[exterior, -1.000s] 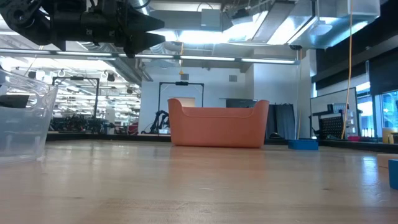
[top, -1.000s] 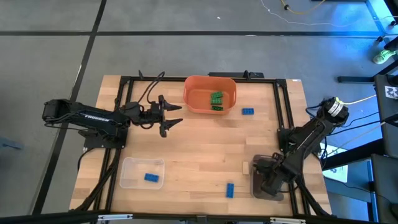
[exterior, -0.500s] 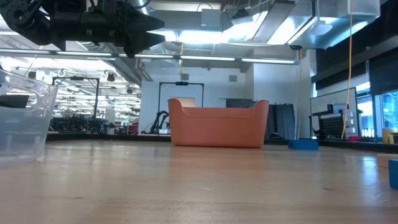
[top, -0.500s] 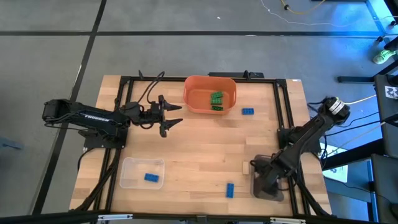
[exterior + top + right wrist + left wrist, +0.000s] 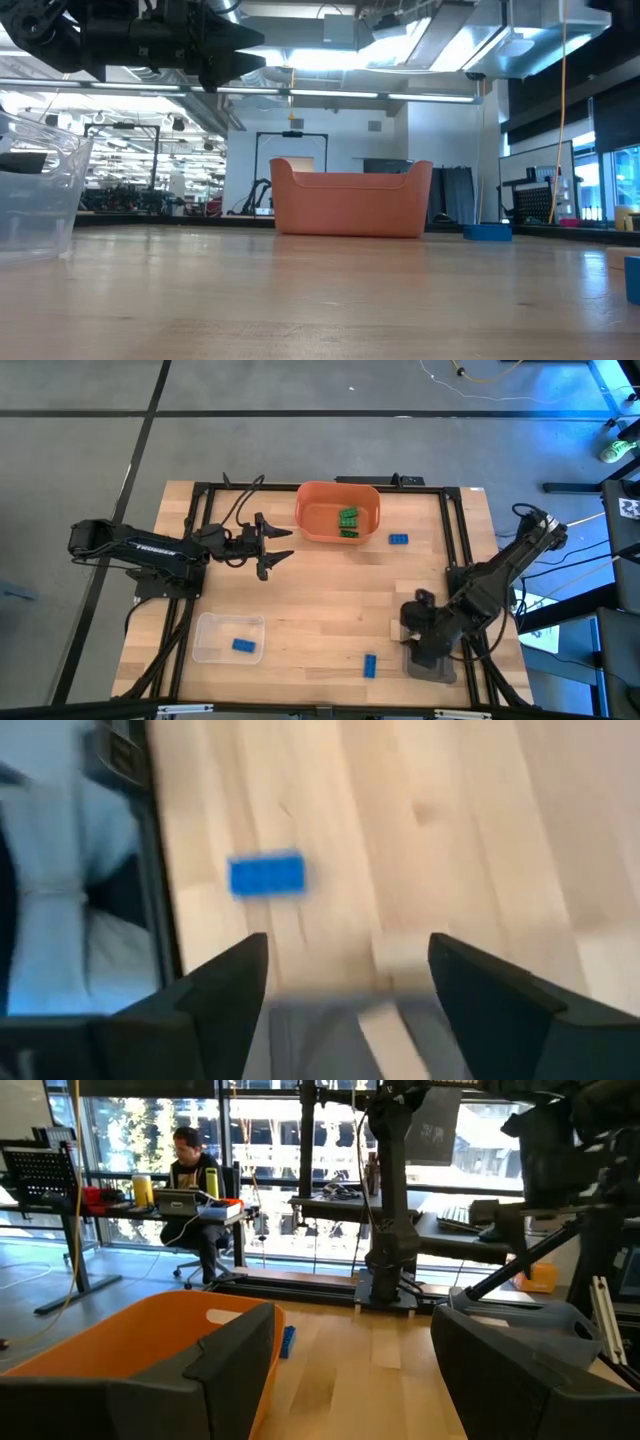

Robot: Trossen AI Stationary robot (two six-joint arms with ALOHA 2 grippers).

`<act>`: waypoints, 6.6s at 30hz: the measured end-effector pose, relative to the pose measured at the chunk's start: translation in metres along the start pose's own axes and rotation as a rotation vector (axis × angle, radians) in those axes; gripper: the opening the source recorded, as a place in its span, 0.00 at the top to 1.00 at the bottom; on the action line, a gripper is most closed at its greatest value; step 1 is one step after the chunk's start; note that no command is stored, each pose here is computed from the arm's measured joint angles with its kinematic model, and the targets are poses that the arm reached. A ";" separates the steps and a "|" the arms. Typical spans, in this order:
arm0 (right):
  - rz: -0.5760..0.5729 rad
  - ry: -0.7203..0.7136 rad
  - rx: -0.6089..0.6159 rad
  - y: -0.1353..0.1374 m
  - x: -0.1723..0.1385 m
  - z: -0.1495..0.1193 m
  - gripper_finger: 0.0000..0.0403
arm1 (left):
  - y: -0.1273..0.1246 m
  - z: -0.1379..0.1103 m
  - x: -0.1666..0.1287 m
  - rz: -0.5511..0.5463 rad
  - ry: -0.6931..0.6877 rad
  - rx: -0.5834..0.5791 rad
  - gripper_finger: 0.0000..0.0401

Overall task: Sort & place blocks by color
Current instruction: Put the brown block into the black transparent bin

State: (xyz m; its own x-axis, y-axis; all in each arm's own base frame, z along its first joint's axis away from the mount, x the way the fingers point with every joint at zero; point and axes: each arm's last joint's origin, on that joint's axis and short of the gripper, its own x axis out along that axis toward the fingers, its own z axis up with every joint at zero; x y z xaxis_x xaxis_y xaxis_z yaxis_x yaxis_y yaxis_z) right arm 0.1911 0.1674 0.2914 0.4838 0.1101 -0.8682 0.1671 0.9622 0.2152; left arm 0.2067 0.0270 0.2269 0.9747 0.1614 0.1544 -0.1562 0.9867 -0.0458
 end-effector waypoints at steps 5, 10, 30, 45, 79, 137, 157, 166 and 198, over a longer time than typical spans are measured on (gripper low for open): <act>0.037 0.015 -0.139 0.003 0.027 0.020 0.39 | 0.000 0.000 0.000 -0.001 -0.005 0.000 0.35; -0.026 0.198 -0.244 -0.008 0.076 0.029 0.67 | 0.000 0.000 0.000 -0.001 -0.005 0.000 0.35; -0.161 0.695 -0.346 -0.048 0.168 0.018 0.99 | 0.000 0.000 0.000 -0.001 -0.004 -0.001 0.35; -0.037 0.241 -0.980 -0.043 0.191 0.064 0.99 | 0.000 0.001 0.000 -0.001 -0.006 -0.001 0.35; -0.113 0.230 0.348 -0.021 0.165 0.092 0.52 | 0.000 0.000 0.000 0.000 0.001 -0.010 0.35; -0.338 0.328 0.048 -0.050 0.167 0.074 0.69 | 0.000 -0.001 0.000 -0.008 0.008 -0.036 0.35; -0.111 -0.839 -0.161 -0.121 0.078 0.078 0.69 | -0.005 0.007 0.003 -0.171 0.002 -0.140 0.35; -0.094 -0.955 -0.280 -0.146 0.065 0.097 0.69 | -0.006 0.013 0.006 -0.184 -0.011 -0.192 0.35; -0.076 -0.955 -0.251 -0.148 0.066 0.098 0.69 | -0.009 0.011 0.006 -0.156 0.006 -0.166 0.35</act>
State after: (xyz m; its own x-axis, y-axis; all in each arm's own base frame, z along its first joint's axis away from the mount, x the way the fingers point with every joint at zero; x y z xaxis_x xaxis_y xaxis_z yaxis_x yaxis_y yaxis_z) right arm 0.2825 0.0080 0.2457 0.9873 -0.0953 -0.1271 0.0932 0.9954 -0.0228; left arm 0.2126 0.0189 0.2388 0.9860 0.0062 0.1665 0.0248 0.9827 -0.1836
